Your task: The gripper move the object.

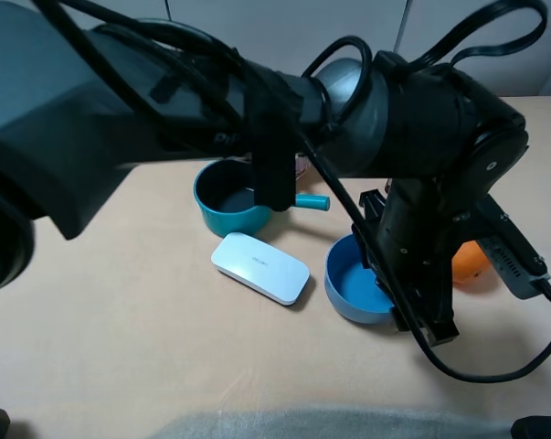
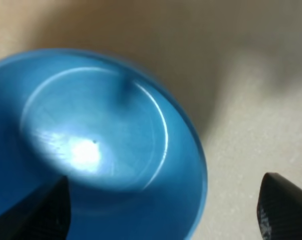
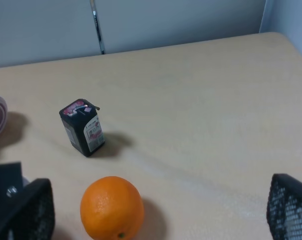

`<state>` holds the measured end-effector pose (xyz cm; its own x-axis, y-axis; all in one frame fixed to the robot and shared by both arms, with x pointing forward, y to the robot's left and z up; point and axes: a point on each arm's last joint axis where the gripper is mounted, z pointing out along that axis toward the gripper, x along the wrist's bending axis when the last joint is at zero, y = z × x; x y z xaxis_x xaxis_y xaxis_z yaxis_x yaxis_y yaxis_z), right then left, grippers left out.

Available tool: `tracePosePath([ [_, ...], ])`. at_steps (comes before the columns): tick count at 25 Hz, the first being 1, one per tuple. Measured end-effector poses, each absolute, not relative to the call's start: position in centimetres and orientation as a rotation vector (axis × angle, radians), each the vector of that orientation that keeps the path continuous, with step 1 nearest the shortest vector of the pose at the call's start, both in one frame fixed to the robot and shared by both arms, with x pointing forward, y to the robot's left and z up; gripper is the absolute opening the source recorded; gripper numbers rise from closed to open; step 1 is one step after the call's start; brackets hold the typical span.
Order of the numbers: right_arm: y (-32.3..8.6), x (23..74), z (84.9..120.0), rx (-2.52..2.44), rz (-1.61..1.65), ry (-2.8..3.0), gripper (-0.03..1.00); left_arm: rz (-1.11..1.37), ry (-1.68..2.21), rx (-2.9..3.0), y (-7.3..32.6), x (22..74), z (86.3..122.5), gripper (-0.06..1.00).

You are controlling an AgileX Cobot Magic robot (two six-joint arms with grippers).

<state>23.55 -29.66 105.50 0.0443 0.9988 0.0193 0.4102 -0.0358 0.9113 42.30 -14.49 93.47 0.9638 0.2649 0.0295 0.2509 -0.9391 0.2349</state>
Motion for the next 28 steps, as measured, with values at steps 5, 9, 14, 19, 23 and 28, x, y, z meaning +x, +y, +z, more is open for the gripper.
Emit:
tracePosePath([
  [5, -29.7, 23.5, 105.5, 1.555, 0.97, 1.469, 0.67, 0.116, 0.374, 2.804, -14.7, 42.4, 97.1, 0.77],
  [9, -29.7, 23.5, 105.5, 1.555, 0.97, 1.469, 0.67, 0.131, 0.371, 2.763, -14.3, 42.4, 99.8, 0.77],
  [14, -29.7, 23.5, 105.5, 1.555, 0.97, 1.469, 0.67, 0.166, 0.402, 2.713, -13.0, 43.4, 102.8, 0.77],
  [19, -29.7, 23.5, 105.5, 1.555, 0.97, 1.469, 0.67, 0.191, 0.485, 2.684, -10.7, 45.6, 105.1, 0.77],
  [23, -29.7, 23.5, 105.5, 1.555, 0.97, 1.469, 0.67, 0.212, 0.596, 2.674, -8.1, 48.3, 106.6, 0.77],
  [28, -29.7, 23.5, 105.5, 1.555, 0.97, 1.469, 0.67, 0.245, 0.764, 2.651, -4.1, 52.3, 107.8, 0.77],
])
